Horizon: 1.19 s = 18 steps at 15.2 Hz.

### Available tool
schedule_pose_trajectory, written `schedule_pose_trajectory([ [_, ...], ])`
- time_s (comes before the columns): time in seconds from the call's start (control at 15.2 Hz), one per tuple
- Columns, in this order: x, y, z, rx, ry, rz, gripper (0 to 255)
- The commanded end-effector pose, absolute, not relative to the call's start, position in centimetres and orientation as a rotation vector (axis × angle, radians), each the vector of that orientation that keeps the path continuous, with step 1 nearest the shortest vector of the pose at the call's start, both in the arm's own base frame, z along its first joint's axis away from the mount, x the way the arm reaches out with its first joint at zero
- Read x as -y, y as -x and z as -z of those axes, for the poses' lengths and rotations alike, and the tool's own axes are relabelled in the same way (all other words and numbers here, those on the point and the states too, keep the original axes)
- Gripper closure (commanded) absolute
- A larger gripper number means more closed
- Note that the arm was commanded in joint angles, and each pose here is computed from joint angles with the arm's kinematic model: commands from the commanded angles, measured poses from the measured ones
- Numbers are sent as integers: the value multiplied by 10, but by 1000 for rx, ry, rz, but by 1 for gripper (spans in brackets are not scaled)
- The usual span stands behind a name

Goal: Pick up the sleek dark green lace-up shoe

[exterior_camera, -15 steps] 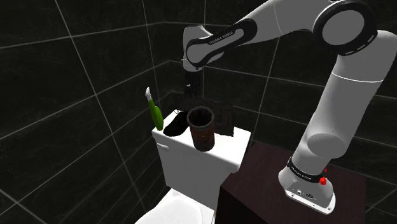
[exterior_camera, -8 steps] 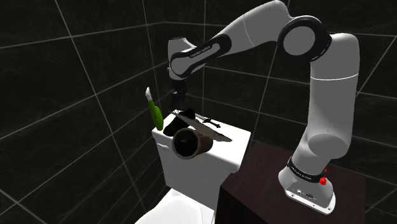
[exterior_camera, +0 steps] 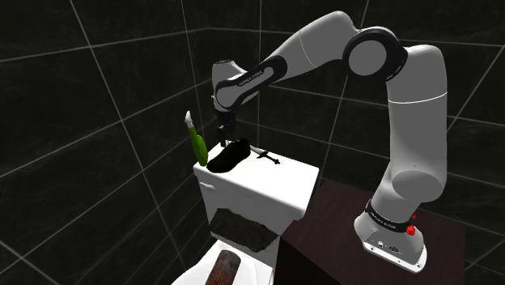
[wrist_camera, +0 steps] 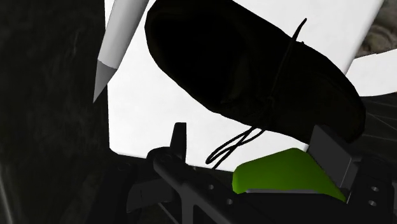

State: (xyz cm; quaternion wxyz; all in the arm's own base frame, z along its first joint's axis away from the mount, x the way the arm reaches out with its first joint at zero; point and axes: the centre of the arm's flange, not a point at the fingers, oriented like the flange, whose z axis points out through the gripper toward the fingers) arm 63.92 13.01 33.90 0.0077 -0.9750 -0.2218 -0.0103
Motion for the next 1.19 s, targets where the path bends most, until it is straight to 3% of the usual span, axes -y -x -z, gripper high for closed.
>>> schedule_pose_trajectory([
  [0.0, -130, -639, -334, 694, 3048, 33, 0],
  [0.07, -130, -639, -334, 694, 3048, 33, 255],
  [0.66, -130, -639, -334, 694, 3048, 33, 255],
  [1.12, -130, -639, -371, 694, 3048, 33, 255],
])
